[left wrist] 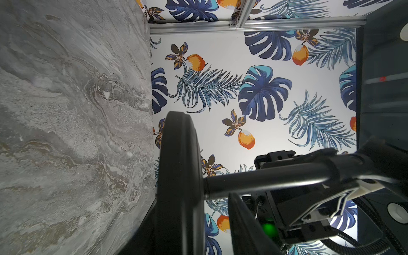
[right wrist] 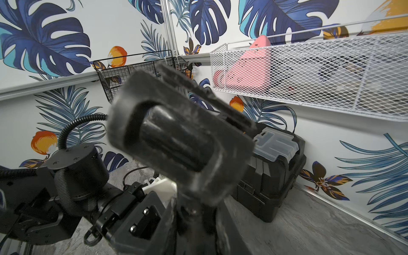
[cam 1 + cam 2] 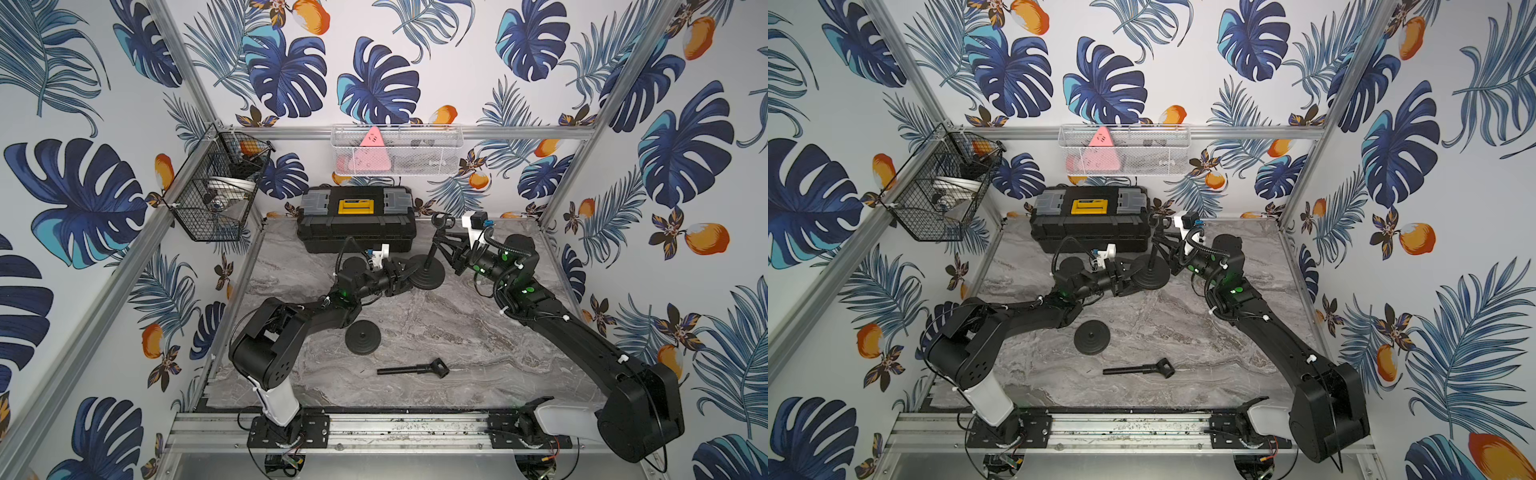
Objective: Assemble a microphone stand
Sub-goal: Place the microphone stand at the center of the board.
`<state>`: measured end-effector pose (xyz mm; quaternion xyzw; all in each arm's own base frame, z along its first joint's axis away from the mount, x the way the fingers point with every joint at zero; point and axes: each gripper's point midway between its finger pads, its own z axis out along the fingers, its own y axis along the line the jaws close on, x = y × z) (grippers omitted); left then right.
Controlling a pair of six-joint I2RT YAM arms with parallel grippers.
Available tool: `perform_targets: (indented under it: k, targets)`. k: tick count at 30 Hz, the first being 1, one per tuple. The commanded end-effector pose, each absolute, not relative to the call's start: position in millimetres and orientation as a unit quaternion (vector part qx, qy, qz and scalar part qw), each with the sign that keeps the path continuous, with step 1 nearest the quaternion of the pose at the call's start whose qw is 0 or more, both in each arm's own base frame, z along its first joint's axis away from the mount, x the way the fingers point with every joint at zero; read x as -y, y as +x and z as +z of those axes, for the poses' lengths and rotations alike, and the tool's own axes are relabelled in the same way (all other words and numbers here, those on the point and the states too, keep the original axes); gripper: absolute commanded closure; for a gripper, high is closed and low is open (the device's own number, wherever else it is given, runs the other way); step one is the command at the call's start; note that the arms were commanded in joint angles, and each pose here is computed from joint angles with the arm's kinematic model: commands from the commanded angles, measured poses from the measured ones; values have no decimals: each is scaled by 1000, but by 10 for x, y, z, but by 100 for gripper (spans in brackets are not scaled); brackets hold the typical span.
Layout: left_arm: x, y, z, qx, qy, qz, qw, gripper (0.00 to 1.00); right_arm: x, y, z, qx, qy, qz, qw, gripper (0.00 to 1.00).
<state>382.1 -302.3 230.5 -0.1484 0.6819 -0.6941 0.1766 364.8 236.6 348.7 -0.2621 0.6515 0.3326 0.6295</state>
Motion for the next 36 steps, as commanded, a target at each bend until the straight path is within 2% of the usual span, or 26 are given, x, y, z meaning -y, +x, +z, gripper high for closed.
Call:
perform_targets:
  k: [1,7,15,23,31,36]
  targets:
    - [3035,3776,2386,-675,-130,-703,184,49,-2316,3644,3699,-626,-256,322,663,83]
    - [3041,3749,2322,-681,-126,-698,181,42,-2258,3643,3767,-623,-244,312,675,83]
    - [2913,3686,2031,-731,-113,-643,200,41,-2060,3659,3622,-653,-217,261,677,85]
    - [2553,3655,1851,-793,-78,-529,291,39,-1879,3598,3172,-690,-194,225,660,85]
    - [2411,3501,1841,-801,-46,-497,331,40,-1823,3531,2662,-709,-189,218,644,85]
    - [2328,3420,1750,-818,-37,-467,333,40,-1796,3549,2448,-696,-190,206,661,85]
